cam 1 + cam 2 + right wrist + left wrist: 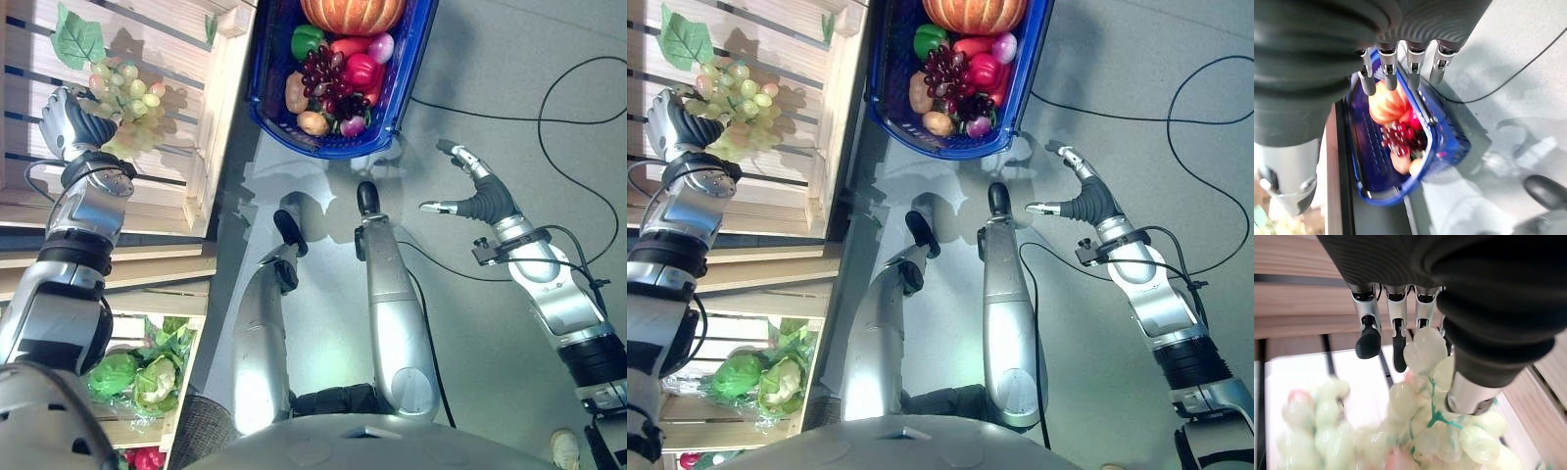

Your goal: Pick up fruits and vegetables into the basket

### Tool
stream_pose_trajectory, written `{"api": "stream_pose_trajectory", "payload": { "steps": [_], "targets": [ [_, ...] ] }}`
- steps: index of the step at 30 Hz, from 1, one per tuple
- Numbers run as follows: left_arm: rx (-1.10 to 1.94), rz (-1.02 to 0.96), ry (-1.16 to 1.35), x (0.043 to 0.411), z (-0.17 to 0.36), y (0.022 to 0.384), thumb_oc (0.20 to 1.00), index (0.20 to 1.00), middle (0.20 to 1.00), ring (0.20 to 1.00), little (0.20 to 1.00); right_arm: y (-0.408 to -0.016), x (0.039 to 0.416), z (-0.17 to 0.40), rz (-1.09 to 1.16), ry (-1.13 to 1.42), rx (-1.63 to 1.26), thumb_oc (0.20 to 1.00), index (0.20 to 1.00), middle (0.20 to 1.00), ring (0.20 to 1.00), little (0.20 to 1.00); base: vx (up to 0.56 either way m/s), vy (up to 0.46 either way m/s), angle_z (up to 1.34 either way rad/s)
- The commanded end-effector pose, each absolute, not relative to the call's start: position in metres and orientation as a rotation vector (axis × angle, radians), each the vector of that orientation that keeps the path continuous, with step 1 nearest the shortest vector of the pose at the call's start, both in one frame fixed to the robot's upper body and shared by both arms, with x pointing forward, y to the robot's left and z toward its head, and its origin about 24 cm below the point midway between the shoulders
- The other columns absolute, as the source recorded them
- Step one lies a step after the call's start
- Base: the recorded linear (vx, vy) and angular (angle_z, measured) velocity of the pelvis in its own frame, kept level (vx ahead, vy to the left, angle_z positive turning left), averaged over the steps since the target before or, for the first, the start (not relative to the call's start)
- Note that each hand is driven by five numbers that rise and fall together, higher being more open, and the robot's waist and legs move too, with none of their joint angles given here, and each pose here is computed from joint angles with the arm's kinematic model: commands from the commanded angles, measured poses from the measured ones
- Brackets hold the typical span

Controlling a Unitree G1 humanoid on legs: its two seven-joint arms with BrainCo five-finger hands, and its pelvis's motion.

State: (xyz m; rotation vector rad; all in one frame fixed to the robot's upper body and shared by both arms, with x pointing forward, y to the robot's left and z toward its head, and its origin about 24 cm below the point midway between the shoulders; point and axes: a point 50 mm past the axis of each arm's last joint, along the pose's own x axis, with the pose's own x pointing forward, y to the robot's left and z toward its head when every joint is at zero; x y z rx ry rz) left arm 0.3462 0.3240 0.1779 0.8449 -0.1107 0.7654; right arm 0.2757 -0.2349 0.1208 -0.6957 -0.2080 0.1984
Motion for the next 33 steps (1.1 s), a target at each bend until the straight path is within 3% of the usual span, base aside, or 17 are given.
{"api": "stream_pose_trajectory", "payload": {
  "steps": [1, 13, 33],
  "targets": [
    [0.708, 0.853, -0.169, 0.329, 0.184, 0.344, 0.2, 0.2, 0.2, 0.2, 0.2, -0.227, 0.267, 0.13, 0.248, -0.243, -0.721, 1.0, 1.0, 1.0, 1.0, 1.0, -0.03, -0.055, 0.11],
    [0.295, 0.535, -0.351, 0.319, 0.187, 0.293, 0.2, 0.2, 0.2, 0.2, 0.2, -0.189, 0.274, 0.144, 0.359, -0.315, -0.897, 1.0, 1.0, 1.0, 1.0, 1.0, -0.02, -0.036, 0.09],
    [0.204, 0.13, -0.533, 0.327, 0.227, 0.231, 0.2, 0.2, 0.2, 0.2, 0.2, -0.118, 0.321, 0.174, 0.389, -0.394, -0.981, 1.0, 1.0, 1.0, 1.0, 1.0, 0.0, -0.044, 0.1]
  ]
}}
